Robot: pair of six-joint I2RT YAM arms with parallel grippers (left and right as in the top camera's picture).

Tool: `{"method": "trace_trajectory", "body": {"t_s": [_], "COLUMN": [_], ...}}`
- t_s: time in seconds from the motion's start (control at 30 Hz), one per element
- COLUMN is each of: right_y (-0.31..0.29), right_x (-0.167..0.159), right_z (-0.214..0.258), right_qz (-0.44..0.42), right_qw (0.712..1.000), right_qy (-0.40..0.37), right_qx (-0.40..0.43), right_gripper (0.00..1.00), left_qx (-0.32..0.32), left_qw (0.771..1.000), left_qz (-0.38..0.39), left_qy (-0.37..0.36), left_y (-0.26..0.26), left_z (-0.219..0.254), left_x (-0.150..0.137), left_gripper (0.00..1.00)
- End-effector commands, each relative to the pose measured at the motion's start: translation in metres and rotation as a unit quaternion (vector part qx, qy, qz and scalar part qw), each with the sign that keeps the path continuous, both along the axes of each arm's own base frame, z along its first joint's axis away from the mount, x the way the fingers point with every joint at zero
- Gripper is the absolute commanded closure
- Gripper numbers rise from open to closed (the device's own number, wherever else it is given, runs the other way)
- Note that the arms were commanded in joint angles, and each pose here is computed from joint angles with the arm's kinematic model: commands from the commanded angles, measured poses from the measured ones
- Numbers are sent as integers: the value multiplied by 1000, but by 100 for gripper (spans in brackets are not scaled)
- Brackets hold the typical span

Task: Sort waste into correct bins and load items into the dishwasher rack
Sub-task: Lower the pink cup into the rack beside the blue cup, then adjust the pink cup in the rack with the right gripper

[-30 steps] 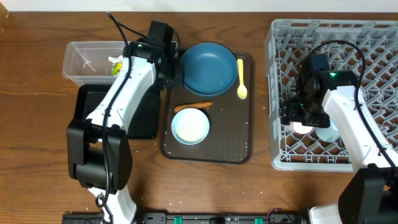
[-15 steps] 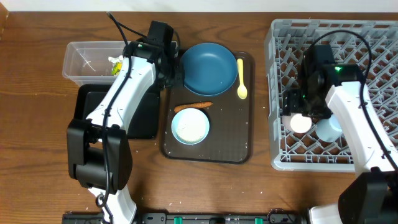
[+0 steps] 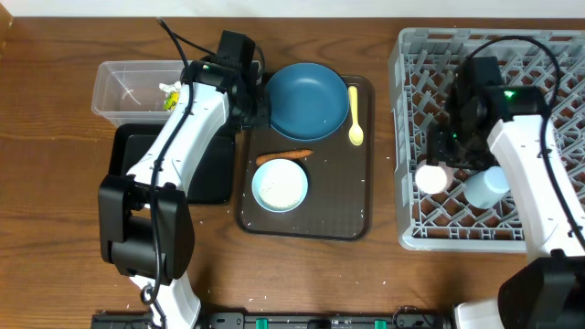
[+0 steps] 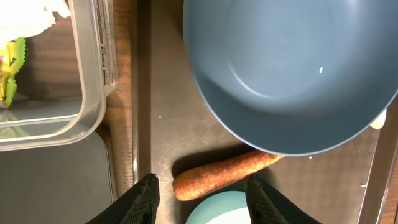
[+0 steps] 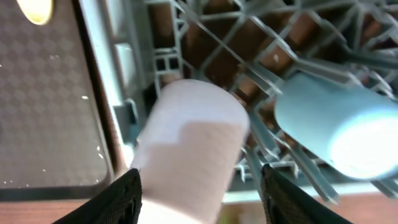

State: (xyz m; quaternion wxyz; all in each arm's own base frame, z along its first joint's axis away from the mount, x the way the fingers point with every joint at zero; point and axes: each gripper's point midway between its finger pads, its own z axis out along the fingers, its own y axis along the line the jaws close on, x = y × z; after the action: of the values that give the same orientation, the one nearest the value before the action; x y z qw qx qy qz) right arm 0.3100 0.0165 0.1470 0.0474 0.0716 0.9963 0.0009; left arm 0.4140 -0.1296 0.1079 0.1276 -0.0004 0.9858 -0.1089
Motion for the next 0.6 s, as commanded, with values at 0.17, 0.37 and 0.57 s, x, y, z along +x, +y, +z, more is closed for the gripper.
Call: {"method": "trace_trajectory", "body": {"t_s": [0.17, 0.37, 0.57], "right_y": [-1, -1, 13], "right_x": [2, -12, -25], "right_z": [35, 34, 18], "right_qz": [4, 13, 40], "right_qw": [1000, 1000, 998], "right_qy": [-12, 16, 44], "right_qx": [1, 0, -3], "right_gripper": [43, 43, 43], "left_qx": [11, 11, 11], "left_qw": [1000, 1000, 1000], "left_qz": [-6, -6, -7], "left_qy": [5, 5, 5], "left_y": [3, 3, 3], "left_z": [-5, -5, -5], "left_x": [-3, -3, -3], "left_gripper": [52, 52, 52]}}
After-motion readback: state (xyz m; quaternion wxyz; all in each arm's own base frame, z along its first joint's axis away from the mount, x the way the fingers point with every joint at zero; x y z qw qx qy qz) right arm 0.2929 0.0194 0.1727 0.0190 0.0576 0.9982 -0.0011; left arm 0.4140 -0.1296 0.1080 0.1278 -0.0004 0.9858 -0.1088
